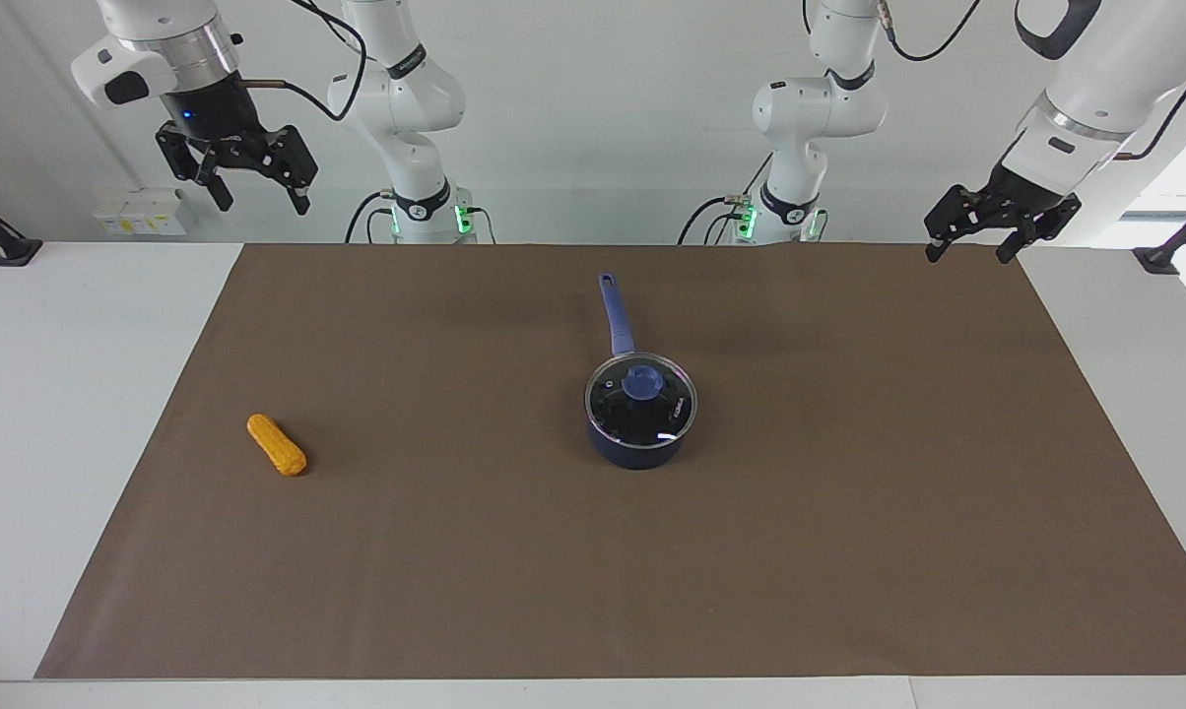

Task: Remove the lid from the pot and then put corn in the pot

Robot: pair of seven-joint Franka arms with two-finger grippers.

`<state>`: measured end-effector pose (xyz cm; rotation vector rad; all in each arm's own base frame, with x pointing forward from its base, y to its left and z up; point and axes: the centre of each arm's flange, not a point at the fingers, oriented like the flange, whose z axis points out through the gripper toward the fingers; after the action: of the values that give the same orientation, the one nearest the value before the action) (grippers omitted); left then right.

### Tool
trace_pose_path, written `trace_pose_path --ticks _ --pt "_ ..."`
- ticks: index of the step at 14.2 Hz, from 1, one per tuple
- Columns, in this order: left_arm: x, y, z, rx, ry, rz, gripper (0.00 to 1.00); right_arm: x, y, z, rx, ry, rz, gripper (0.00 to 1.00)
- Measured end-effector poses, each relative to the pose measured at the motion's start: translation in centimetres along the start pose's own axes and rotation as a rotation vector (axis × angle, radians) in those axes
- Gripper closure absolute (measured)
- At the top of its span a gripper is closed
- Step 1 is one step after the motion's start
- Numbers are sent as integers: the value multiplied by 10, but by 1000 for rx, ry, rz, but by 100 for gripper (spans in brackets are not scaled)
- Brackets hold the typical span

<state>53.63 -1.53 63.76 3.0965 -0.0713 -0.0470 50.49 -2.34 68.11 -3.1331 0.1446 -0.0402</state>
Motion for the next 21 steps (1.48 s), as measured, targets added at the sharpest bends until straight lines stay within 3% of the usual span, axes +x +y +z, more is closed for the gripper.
trace_pose_path --ticks 14,21 --pt "3 5 4 1 -1 18 0 0 0 0 0 0 0 0" --pt "16 48 34 10 -10 98 0 0 0 0 0 0 0 0"
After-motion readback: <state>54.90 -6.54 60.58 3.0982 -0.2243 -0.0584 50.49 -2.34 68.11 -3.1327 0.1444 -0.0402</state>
